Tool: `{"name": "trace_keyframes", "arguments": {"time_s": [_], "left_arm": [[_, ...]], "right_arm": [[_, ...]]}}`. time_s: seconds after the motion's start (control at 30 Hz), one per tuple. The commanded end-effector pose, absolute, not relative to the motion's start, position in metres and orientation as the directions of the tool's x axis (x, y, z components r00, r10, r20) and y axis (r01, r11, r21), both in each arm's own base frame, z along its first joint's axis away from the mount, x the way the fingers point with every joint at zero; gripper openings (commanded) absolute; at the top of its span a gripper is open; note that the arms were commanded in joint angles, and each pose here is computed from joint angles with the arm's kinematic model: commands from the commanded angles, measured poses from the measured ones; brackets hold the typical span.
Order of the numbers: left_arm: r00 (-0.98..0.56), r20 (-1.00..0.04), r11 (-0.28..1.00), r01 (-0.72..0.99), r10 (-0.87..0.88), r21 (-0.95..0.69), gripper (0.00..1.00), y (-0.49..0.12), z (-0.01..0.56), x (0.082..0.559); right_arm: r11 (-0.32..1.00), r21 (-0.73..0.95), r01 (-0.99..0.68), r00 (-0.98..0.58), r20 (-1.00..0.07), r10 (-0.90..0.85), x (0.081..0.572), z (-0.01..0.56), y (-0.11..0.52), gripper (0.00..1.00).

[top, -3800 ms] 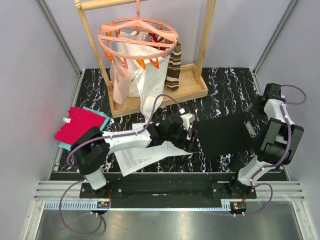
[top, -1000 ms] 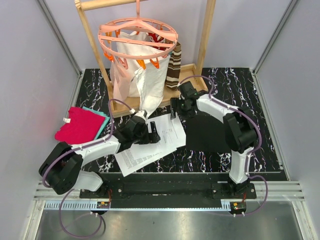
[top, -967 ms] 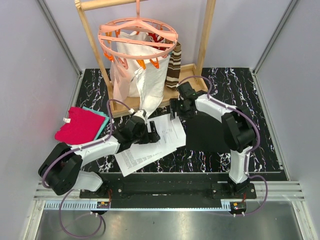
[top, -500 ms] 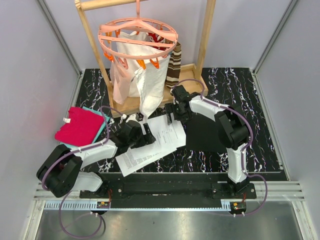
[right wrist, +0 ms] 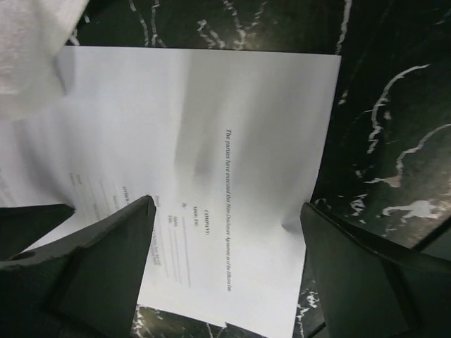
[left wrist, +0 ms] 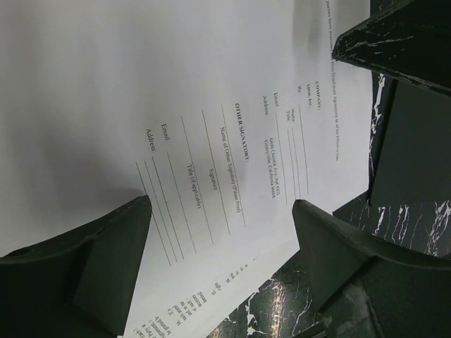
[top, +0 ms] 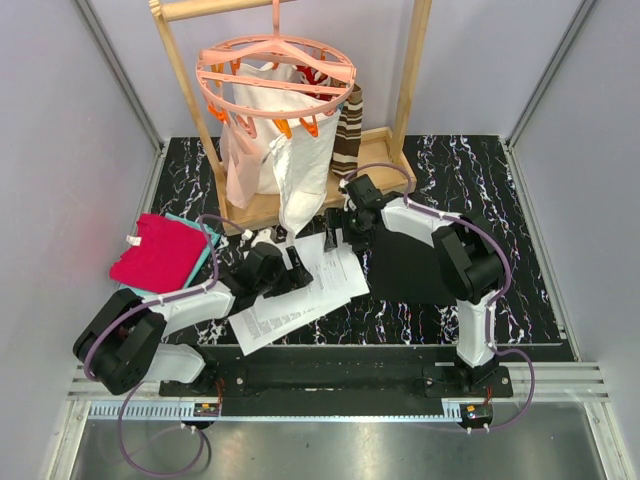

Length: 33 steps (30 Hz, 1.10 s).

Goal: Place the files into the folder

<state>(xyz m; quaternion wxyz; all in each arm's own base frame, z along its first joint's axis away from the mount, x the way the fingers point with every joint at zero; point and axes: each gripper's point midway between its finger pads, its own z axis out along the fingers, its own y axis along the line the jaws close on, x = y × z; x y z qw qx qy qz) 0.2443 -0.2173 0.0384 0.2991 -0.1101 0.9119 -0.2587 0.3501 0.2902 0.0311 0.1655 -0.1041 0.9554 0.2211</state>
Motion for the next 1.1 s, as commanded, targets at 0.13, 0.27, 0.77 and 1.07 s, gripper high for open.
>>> {"name": "trace_keyframes", "arguments": {"time_s": [0.13, 0.27, 0.77, 1.07], "left_arm": [[-0.777, -0.501, 0.819, -0.032, -0.381, -0.572, 0.86, -0.219, 0.046, 0.248], [-0.772, -0.534, 0.811, 0.042, -0.345, -0.584, 0.84, -0.226, 0.063, 0.249], [-0.783, -0.493, 0.792, 0.0, -0.38, -0.61, 0.87, -0.246, 0.064, 0.27], [-0.802, -0.424, 0.779, -0.08, -0.421, -0.622, 0.87, -0.238, 0.027, 0.255]], "right_arm": [[0.787, 0.564, -0.248, -0.948, -0.309, -0.077, 0.322, 0.055, 0.319, 0.95], [0.854, 0.468, -0.228, -0.939, -0.336, -0.067, 0.323, 0.049, 0.296, 0.95], [0.912, 0.404, -0.069, -0.957, -0.285, 0.054, 0.296, 0.03, 0.272, 1.0], [0.894, 0.444, -0.054, -0.966, -0.25, 0.066, 0.282, 0.013, 0.294, 1.0]]}}
